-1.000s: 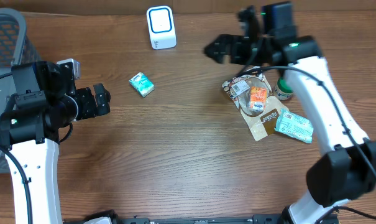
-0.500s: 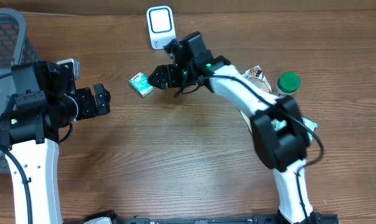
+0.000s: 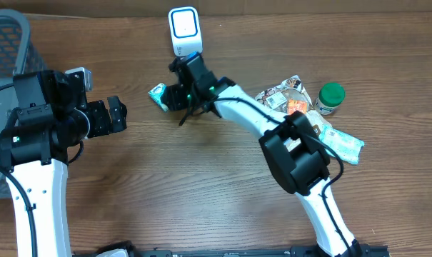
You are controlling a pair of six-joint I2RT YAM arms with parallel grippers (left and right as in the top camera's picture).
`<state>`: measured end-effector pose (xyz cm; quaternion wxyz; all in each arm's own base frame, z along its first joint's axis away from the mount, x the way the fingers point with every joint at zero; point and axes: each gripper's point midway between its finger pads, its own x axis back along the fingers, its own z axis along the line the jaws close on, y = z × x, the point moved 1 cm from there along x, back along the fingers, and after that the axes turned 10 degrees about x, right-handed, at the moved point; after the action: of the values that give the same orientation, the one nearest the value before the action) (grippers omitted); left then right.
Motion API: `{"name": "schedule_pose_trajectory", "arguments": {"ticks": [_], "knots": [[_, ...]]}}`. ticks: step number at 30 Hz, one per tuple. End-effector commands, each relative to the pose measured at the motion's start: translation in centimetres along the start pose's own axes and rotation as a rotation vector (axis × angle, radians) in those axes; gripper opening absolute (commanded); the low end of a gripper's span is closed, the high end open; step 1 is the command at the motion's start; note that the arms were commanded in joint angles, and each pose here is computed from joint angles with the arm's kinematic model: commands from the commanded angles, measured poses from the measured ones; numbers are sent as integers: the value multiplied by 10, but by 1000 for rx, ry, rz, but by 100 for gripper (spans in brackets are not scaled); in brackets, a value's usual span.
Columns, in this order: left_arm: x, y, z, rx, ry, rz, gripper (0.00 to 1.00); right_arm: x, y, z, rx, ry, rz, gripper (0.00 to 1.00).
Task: Scan the item barcode
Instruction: 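Reach the right gripper left and grasp the mint Kleenex pack, then lift the mint pack and raise it toward the scanner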
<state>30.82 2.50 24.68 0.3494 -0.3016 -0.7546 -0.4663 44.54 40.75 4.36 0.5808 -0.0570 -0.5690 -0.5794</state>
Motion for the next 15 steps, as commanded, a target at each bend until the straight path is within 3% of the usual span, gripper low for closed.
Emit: {"name": "schedule_pose_trajectory", "arguments": {"ticks": [1,10,15], "knots": [[3,5,0,-8,4,-16,100,-9,9,-16,16,-102,-46,50],[3,5,1,-8,5,-16,100,-11,13,-24,12,-113,-68,49],[3,5,1,-8,5,-16,99,-20,-1,-8,12,-32,-21,42]]}}
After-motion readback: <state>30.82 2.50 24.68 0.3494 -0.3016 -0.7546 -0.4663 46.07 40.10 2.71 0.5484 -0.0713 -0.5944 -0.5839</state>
